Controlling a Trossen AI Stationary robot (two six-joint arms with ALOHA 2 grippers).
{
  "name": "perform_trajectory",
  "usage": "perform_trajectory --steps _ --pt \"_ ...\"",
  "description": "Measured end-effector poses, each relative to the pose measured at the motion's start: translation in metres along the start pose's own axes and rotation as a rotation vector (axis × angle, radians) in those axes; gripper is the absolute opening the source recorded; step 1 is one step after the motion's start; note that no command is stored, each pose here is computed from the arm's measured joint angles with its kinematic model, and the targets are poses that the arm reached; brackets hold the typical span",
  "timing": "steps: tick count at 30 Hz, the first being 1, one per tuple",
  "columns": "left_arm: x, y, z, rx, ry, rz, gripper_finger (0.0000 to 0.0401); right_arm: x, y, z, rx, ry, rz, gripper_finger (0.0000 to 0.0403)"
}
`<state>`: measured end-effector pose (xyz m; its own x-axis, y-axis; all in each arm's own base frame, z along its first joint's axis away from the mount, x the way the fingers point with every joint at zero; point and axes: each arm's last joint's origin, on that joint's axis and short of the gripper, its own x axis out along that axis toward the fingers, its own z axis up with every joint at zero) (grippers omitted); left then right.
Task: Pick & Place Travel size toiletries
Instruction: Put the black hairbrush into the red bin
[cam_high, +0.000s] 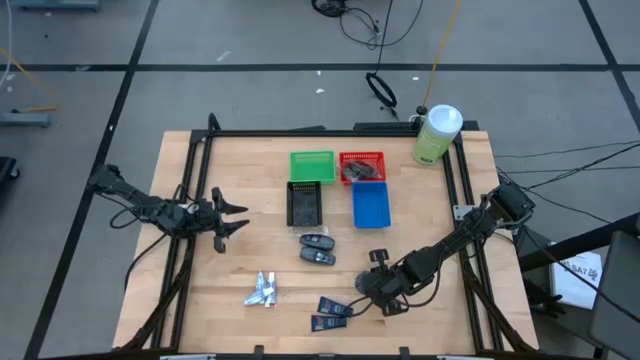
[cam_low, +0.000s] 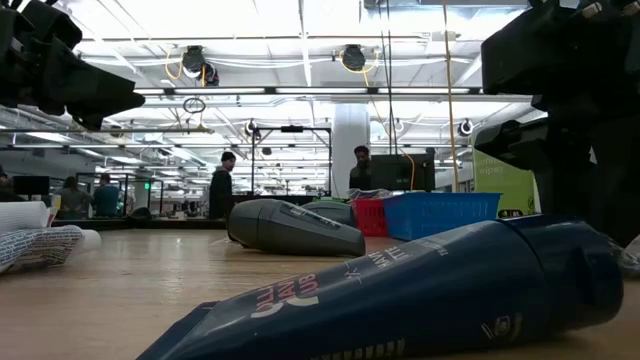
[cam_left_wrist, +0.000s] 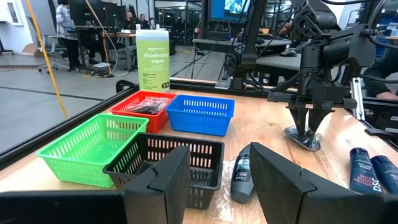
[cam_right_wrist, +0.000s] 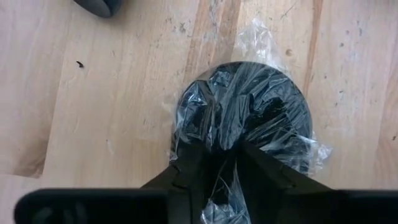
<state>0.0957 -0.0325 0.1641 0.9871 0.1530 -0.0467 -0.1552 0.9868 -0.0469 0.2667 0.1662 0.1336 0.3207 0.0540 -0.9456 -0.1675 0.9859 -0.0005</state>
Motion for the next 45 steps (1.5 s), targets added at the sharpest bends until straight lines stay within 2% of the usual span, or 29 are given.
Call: perform_trajectory --steps 25,33,45 --pt "0.000 0.000 0.000 -0.001 -0.001 -0.001 0.0163 -0.004 0.001 0.003 0.005 -0.041 0.017 0.0067" --pt "0.000 0.000 0.000 -0.001 -0.002 -0.001 0.0164 -0.037 -0.002 0.008 0.012 -0.146 0.061 0.0005" --pt "0.000 0.000 0.001 -0.005 -0.006 -0.002 0.0163 -0.085 -0.006 0.014 -0.019 -0.325 0.112 0.0001"
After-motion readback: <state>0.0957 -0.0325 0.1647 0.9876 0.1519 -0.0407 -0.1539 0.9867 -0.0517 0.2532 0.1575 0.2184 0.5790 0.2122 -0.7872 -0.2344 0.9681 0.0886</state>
